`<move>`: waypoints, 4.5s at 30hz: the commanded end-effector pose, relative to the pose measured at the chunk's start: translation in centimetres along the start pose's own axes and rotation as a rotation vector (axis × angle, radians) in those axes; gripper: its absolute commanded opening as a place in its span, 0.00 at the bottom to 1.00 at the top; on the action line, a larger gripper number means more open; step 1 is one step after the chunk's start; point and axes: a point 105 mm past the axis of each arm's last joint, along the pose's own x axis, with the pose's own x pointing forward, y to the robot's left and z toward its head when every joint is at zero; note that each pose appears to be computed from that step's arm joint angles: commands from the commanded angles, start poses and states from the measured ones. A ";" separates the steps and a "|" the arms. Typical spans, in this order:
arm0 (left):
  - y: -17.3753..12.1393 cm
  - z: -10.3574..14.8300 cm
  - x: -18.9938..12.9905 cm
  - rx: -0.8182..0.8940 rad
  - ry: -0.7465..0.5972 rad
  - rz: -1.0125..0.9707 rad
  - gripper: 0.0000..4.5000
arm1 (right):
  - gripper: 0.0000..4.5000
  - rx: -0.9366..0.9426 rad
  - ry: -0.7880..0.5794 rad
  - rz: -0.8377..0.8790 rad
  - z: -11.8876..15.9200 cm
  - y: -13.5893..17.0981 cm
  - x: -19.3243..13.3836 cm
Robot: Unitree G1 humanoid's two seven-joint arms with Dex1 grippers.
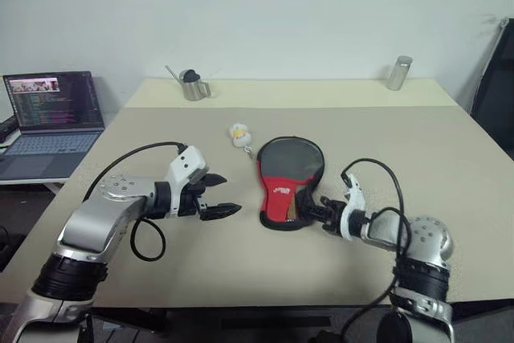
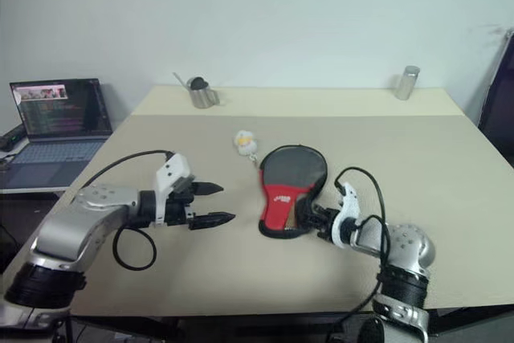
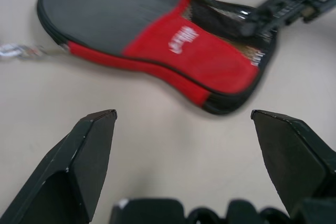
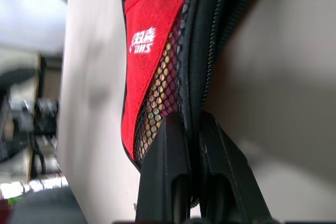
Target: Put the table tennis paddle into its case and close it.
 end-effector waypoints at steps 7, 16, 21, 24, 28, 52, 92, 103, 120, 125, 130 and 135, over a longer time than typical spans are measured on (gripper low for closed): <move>0.3 1.1 0.9 0.055 -0.015 -0.042 1.00 | 0.01 -0.107 0.154 0.092 -4.5 0.5 -3.7; 0.5 1.4 1.5 0.071 -0.019 -0.064 1.00 | 0.01 -0.133 0.236 0.097 -6.6 0.4 -5.3; 0.7 1.5 1.6 0.077 -0.021 -0.061 1.00 | 0.01 -0.121 0.252 0.101 -7.4 0.4 -5.6; 0.7 1.6 1.7 0.079 -0.025 -0.060 1.00 | 0.01 -0.127 0.238 0.124 -7.2 0.9 -5.6; 0.8 1.6 1.7 0.081 -0.024 -0.056 1.00 | 0.01 -0.124 0.237 0.128 -7.3 1.1 -5.8; 2.0 2.0 1.7 0.107 -0.037 -0.020 1.00 | 0.80 -0.421 0.179 0.153 -3.5 2.2 -9.5; 8.4 -0.8 10.2 -0.166 0.185 0.493 1.00 | 0.99 -0.945 -0.074 -0.084 1.2 1.9 5.1; 7.8 -1.0 12.1 -0.170 0.157 0.499 0.92 | 1.00 -0.949 -0.063 -0.080 1.1 2.1 5.3; 10.5 3.9 12.9 0.224 0.129 0.651 0.07 | 1.00 -0.971 0.082 -0.013 -1.8 2.2 5.7; 9.1 5.4 14.8 0.402 0.142 0.605 0.07 | 1.00 -0.997 0.115 0.022 -2.5 2.7 5.8; 8.5 6.4 15.7 0.517 0.168 0.618 0.07 | 1.00 -1.004 0.145 0.048 -3.3 2.9 5.7; 8.6 7.4 15.8 0.680 0.215 0.711 0.07 | 1.00 -0.991 0.175 0.065 -4.2 3.0 5.2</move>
